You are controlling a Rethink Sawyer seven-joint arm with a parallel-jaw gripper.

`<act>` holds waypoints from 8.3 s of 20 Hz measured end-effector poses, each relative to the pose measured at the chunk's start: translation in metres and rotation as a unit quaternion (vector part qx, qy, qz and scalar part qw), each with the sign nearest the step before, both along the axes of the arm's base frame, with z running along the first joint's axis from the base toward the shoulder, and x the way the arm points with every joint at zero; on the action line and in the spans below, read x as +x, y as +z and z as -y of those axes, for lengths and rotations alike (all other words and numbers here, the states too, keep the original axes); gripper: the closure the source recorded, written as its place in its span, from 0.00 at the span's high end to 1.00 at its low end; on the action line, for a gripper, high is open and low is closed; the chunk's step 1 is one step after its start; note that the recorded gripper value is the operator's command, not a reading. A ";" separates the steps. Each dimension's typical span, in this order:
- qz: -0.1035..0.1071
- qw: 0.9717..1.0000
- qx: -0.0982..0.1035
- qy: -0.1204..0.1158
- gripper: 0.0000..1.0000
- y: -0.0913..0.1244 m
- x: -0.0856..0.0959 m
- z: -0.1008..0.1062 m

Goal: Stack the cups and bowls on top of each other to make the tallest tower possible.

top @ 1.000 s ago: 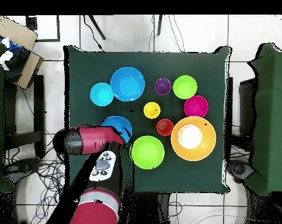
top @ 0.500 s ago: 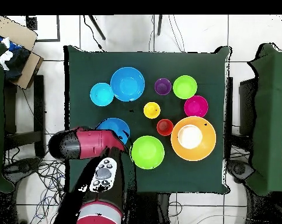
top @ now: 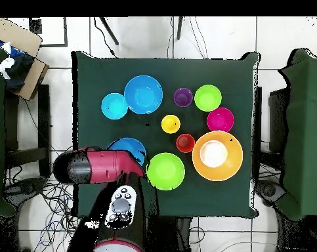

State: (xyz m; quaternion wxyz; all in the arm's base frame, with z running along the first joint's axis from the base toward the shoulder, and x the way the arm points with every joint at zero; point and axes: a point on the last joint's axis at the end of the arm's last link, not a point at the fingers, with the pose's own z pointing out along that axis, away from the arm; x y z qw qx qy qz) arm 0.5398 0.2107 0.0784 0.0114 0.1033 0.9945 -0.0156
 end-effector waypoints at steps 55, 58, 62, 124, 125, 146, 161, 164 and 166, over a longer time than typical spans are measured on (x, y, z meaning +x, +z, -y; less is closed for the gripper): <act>-0.071 0.992 0.076 -0.072 0.00 0.023 -0.038 0.134; -0.072 0.992 0.077 -0.071 0.00 0.022 -0.041 0.141; -0.073 0.992 0.080 -0.068 0.00 0.021 -0.044 0.151; -0.051 0.995 0.088 -0.003 1.00 0.013 -0.055 0.169; -0.050 0.995 0.089 0.000 1.00 0.012 -0.056 0.165; -0.067 0.989 0.134 0.009 1.00 -0.052 -0.076 0.120; -0.036 0.992 0.119 0.001 1.00 -0.031 -0.057 0.140; -0.024 0.993 0.113 -0.003 1.00 -0.023 -0.050 0.148; -0.013 0.994 0.109 -0.007 1.00 -0.015 -0.044 0.156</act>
